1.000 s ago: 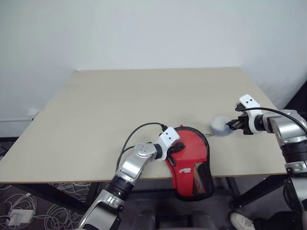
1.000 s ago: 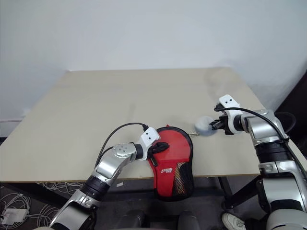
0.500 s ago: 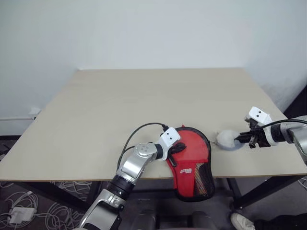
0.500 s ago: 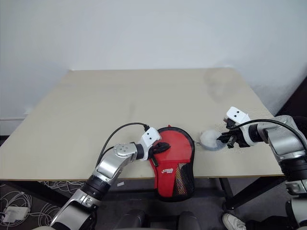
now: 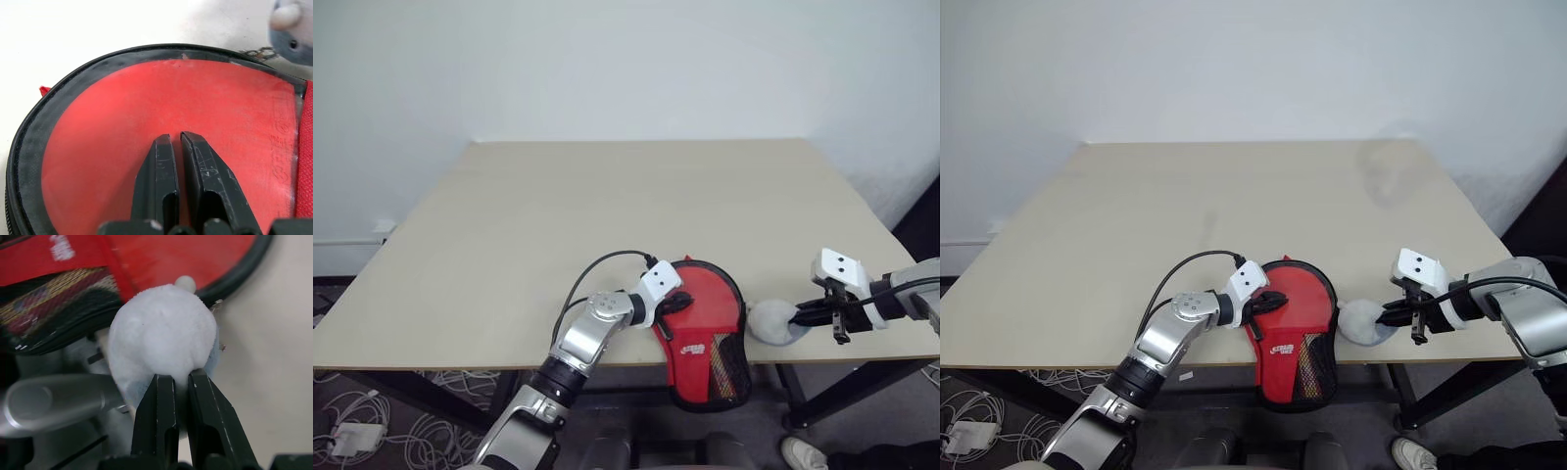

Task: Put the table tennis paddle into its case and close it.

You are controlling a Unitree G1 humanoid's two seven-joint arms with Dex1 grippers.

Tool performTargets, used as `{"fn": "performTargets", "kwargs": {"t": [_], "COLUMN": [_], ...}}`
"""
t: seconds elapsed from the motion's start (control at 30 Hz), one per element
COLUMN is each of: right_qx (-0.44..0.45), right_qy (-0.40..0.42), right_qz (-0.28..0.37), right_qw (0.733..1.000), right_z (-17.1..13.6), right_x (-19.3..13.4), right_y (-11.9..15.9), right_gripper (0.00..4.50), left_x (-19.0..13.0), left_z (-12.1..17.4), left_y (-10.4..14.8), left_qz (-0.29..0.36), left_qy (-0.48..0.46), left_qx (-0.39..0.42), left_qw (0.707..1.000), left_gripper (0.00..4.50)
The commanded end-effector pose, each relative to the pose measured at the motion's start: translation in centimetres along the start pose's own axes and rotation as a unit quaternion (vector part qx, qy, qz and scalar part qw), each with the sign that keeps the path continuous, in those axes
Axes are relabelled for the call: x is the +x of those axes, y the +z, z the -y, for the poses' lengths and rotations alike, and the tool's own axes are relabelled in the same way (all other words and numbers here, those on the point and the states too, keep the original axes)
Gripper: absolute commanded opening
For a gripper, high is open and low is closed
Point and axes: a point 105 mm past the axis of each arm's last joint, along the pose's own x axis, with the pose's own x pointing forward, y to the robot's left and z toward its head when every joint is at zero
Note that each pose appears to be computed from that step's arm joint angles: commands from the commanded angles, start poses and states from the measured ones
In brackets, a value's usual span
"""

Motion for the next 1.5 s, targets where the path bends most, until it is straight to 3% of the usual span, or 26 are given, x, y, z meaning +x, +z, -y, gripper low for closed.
{"fn": "performTargets", "kwargs": {"t": [0.03, 0.93, 1.5], "right_qx": [-0.038, -0.079, -0.102], "right_qy": [0.013, 0.156, 0.208], "right_qz": [0.0, 0.002, -0.05], "right_qw": [0.999, 0.985, 0.972], "right_z": [-1.1, -8.0, -9.4], "right_x": [-1.2, -1.7, -3.3], "right_y": [0.9, 0.2, -2.3], "right_gripper": [0.02, 0.02, 0.02], "left_x": [-0.3, -0.1, -0.2], "left_z": [0.5, 1.4, 1.2], "left_y": [-4.4, -4.9, -5.2], "left_qz": [-0.077, -0.051, -0.06], "left_qy": [-0.007, -0.049, -0.055], "left_qx": [-0.024, -0.042, -0.037], "left_qw": [0.997, 0.997, 0.996], "left_gripper": [0.26, 0.26, 0.26]}}
